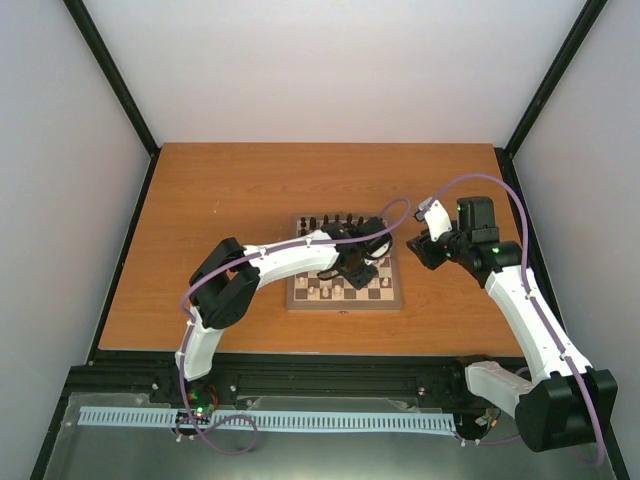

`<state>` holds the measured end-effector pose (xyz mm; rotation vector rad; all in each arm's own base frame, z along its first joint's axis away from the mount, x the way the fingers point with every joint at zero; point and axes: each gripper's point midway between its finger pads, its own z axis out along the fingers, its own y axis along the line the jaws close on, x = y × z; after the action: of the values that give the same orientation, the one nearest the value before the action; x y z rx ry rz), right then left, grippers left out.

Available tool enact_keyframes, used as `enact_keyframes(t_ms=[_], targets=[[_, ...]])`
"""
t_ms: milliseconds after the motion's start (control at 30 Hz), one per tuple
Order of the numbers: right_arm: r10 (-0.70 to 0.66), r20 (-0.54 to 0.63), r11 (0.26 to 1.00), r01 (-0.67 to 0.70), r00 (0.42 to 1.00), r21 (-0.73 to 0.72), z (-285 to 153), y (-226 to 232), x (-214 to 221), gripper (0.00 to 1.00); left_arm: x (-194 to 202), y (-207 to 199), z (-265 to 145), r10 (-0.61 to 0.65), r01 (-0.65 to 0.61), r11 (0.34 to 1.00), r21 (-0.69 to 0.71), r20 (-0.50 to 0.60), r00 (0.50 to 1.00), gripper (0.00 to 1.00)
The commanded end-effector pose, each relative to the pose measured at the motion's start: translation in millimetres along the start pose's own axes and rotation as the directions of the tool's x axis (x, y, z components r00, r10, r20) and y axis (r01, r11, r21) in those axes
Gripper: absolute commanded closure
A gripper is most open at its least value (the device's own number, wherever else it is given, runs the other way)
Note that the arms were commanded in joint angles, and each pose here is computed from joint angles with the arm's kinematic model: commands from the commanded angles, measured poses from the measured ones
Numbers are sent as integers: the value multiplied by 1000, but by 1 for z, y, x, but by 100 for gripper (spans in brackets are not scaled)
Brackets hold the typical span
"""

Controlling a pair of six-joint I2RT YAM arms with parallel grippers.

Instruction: Set up the chess pieces on the board

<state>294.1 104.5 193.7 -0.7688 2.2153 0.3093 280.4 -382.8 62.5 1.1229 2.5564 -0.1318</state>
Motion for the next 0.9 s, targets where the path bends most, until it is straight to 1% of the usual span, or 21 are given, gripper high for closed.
enact_keyframes(t_ms=[0,467,700,767,867], targets=[[2,-4,1000,-2,1000,-3,1,-1,3,55,-15,-7,-2,40,-43,998,50,50,998,69],[-3,-9,1000,3,1000,-12,2,0,5,55,-17,-3,15,63,-64,997,34,28,998,69],[-4,-10,1000,4,1000,-16,2,0,5,55,-18,1,11,63,-64,998,13,45,997,68],[-5,-9,1000,5,1000,-15,2,0,4,55,-22,2,4,64,-64,998,7,66,996,66],[-4,-11,1000,4,1000,-16,2,0,5,55,-28,3,-2,74,-75,997,4,99,992,59]])
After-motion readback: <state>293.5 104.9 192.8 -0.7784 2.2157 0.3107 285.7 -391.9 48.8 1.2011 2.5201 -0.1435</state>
